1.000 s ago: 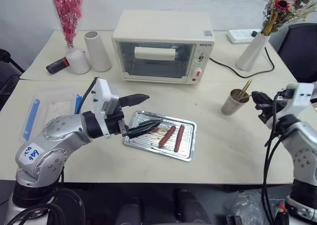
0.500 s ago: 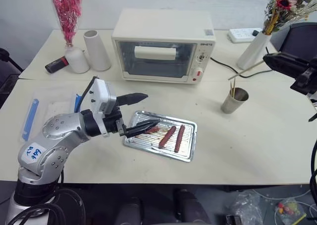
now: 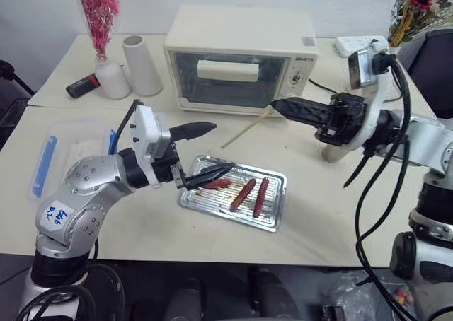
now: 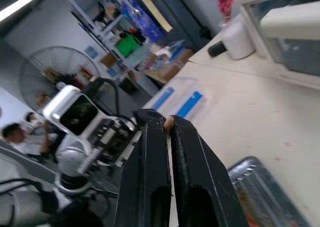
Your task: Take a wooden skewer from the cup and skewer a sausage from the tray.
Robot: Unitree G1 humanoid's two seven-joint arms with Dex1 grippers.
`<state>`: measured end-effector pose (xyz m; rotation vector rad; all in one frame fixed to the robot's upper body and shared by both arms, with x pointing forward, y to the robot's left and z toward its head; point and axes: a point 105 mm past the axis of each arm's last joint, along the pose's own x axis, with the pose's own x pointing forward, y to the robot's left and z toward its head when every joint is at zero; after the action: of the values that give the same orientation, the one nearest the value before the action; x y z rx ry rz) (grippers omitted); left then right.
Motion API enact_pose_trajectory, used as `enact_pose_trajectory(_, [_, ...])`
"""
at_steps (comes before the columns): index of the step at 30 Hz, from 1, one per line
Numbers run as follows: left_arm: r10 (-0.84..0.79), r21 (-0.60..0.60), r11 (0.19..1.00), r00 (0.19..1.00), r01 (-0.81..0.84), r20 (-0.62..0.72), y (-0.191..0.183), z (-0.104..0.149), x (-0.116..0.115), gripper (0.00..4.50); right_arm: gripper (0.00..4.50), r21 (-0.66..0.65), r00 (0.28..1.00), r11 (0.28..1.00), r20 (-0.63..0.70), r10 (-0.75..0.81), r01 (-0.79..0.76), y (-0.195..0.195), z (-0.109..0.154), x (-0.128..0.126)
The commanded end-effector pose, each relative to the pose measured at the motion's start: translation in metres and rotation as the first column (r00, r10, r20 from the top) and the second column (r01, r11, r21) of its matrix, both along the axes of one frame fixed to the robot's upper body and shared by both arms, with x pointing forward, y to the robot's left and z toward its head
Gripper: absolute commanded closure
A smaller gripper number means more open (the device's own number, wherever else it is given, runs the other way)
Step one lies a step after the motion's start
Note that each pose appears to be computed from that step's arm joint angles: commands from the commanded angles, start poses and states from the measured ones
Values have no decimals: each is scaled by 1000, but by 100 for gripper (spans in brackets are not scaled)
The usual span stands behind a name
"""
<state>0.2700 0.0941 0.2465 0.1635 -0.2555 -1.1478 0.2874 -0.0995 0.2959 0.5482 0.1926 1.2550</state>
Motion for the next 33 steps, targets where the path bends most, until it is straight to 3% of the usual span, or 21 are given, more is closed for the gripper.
enact_pose_trajectory(1, [15, -31, 999, 998, -13, 60, -3, 13, 0, 0, 445, 74, 1000, 997, -21, 17, -16, 0, 9, -6])
enact_pose_trajectory(13, [5, -111, 994, 996, 5, 89, -22, 24, 4, 0, 445, 116, 998, 993, -58, 32, -25, 4, 10, -12])
enact_pose_trajectory(19, [-14, -122, 992, 996, 25, 85, -25, 25, 1, 144, 450, 118, 998, 993, -69, 10, -2, 4, 9, -9])
enact_pose_trajectory(25, [-12, -128, 992, 997, 21, 78, -25, 24, 1, 144, 450, 125, 998, 992, -65, 7, 1, 7, 10, -9])
enact_pose_trajectory(28, [-18, -146, 989, 997, 29, 76, -25, 26, 1, 195, 450, 135, 998, 991, -57, 5, 3, 9, 14, -8])
enact_pose_trajectory(33, [-22, -146, 989, 997, 33, 77, -26, 25, 1, 346, 450, 140, 999, 990, -55, 0, 7, 10, 15, -8])
